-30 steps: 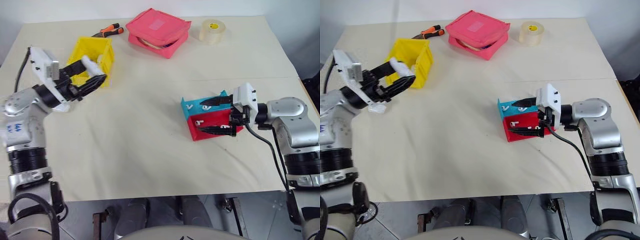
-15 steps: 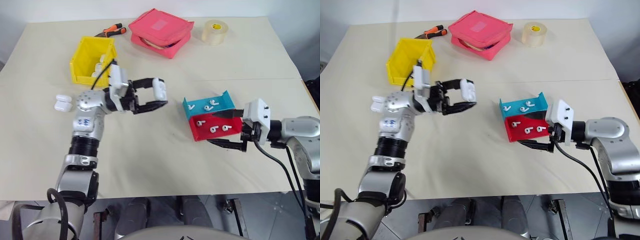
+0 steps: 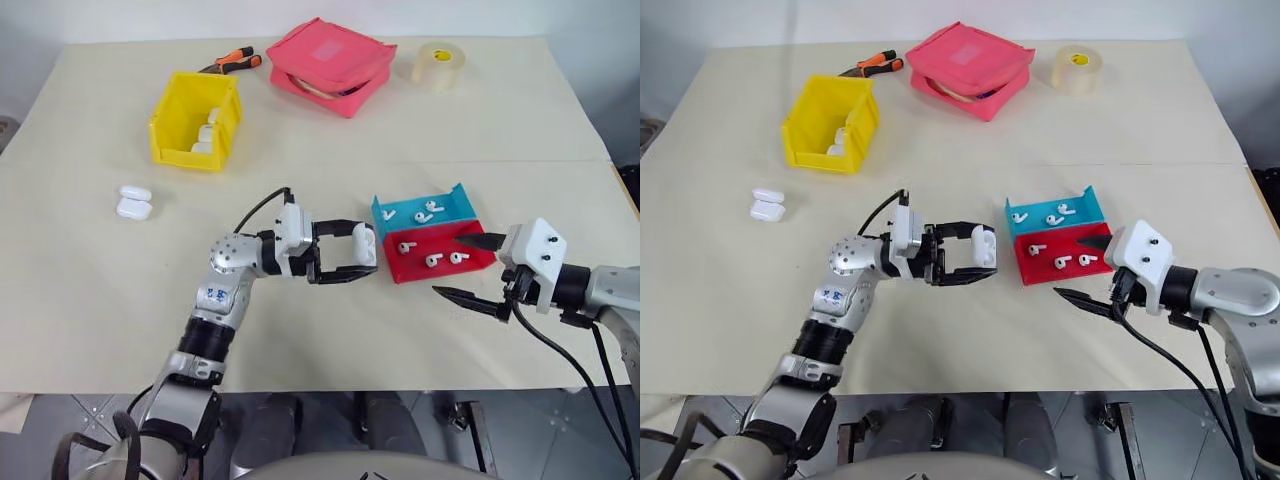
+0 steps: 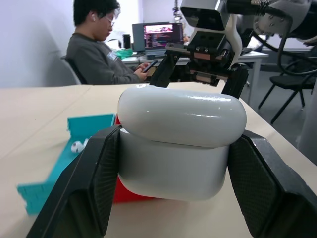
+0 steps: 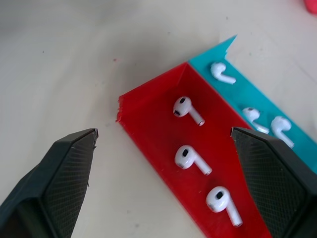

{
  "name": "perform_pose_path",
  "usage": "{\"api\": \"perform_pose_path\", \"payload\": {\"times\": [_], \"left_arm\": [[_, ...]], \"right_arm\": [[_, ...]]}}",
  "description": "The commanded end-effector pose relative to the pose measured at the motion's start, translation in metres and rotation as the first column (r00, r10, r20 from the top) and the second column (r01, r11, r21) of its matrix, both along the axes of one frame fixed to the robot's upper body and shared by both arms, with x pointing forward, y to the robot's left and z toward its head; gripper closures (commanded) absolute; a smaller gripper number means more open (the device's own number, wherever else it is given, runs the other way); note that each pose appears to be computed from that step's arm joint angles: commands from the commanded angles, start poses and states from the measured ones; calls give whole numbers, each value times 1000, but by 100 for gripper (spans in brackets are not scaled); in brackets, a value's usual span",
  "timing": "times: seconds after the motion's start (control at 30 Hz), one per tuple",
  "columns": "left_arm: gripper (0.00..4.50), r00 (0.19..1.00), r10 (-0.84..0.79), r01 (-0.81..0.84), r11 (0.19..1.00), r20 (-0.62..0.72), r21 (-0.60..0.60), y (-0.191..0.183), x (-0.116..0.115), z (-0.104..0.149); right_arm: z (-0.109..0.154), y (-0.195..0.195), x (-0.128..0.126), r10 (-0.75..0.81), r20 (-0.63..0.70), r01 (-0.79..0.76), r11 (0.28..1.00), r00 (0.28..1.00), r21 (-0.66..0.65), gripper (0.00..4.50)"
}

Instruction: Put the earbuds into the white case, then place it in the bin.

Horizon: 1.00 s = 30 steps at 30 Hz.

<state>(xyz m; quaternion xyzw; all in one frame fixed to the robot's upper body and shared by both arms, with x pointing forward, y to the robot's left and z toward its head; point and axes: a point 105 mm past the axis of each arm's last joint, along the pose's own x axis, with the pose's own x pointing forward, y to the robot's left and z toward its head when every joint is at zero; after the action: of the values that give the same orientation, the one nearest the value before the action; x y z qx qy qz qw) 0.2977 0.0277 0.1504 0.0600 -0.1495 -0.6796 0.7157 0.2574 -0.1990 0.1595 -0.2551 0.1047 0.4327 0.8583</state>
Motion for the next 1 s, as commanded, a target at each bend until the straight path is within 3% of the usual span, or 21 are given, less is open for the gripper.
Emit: {"api": "perform_pose_path", "payload": {"times": [0.03, 0.53, 0.67, 0.97, 1.0], "left_arm": [[166, 999, -17, 18, 1000, 34, -19, -3, -11, 8], [166, 999, 41, -39, 996, 13, -76, -1, -14, 13], [166, 998, 60, -59, 995, 15, -82, -1, -10, 15], [166, 998, 47, -45, 996, 28, -76, 1, -7, 15], [166, 999, 45, -43, 996, 29, -76, 2, -7, 15]], "right_arm": [[10, 0, -9, -14, 33, 15, 999, 999, -32, 0], [10, -8, -8, -77, 41, 79, 995, 996, -61, 0], [11, -10, -8, -90, 46, 93, 993, 995, -69, 94], [12, -14, -15, -116, 48, 119, 990, 992, -71, 94], [12, -15, -16, -117, 47, 120, 990, 992, -70, 132]]}}
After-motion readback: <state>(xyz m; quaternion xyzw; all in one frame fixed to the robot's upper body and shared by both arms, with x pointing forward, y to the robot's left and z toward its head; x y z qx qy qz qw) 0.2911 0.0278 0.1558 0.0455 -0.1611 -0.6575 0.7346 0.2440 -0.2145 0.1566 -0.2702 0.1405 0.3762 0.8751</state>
